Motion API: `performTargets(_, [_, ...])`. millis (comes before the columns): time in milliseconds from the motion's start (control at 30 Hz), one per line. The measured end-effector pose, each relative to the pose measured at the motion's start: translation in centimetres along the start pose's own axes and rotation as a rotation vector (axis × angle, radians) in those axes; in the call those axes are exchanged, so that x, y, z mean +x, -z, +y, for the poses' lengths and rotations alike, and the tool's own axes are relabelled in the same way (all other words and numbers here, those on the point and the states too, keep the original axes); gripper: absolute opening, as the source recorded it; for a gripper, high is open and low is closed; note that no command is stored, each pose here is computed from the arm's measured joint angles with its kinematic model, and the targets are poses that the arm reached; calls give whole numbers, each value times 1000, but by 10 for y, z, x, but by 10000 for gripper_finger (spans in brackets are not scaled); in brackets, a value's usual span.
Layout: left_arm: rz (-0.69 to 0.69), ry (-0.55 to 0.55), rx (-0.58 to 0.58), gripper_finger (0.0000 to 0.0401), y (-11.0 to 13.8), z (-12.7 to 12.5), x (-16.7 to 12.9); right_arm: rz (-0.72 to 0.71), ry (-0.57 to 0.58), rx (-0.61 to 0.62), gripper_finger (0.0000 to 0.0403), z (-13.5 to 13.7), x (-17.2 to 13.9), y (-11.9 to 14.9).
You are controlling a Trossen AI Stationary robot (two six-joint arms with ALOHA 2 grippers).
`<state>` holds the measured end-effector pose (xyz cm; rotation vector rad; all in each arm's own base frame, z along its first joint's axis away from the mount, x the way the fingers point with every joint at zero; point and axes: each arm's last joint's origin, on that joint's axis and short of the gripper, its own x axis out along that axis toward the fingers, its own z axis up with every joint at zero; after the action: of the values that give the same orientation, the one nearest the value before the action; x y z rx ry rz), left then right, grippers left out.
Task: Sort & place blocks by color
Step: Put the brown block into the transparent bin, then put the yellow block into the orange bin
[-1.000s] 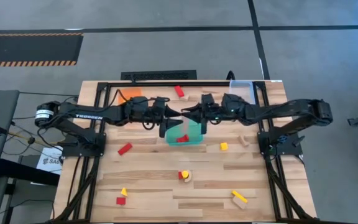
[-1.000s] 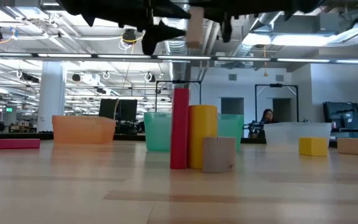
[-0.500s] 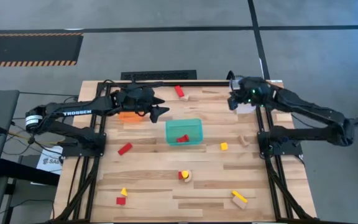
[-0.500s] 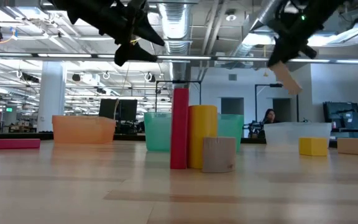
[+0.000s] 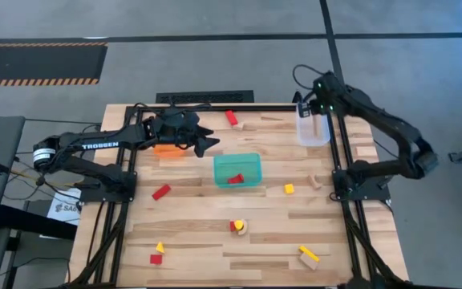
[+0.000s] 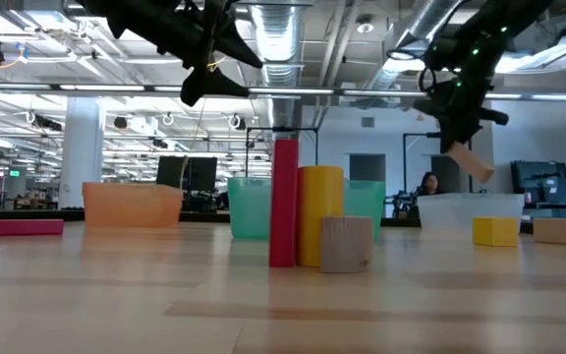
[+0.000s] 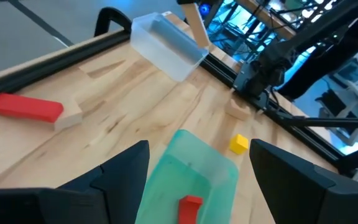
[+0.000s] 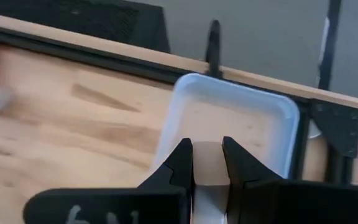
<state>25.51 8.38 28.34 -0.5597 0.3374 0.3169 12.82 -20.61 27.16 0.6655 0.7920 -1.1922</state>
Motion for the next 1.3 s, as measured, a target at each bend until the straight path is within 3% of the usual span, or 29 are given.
performTargets(200, [19, 29, -1, 265, 4, -7, 1, 154, 72, -18, 66, -7, 23, -20])
performTargets(433, [40, 35, -3, 265, 8, -12, 1, 263, 94, -90, 164, -6, 41, -25])
performTargets(633, [26, 9, -5, 265, 8, -11, 1, 229, 86, -94, 232, -6, 33, -28])
performTargets(833, [22, 3, -4, 265, 8, -11, 2, 189, 48, -79, 248, -7, 4, -24])
performTargets(1000, [24, 1, -2, 265, 9, -10, 4, 198, -7, -73, 244, 3, -36, -1])
performTargets(1300, [9, -21, 43, 265, 8, -10, 4, 138, -212, -55, 243, 27, -78, 81])
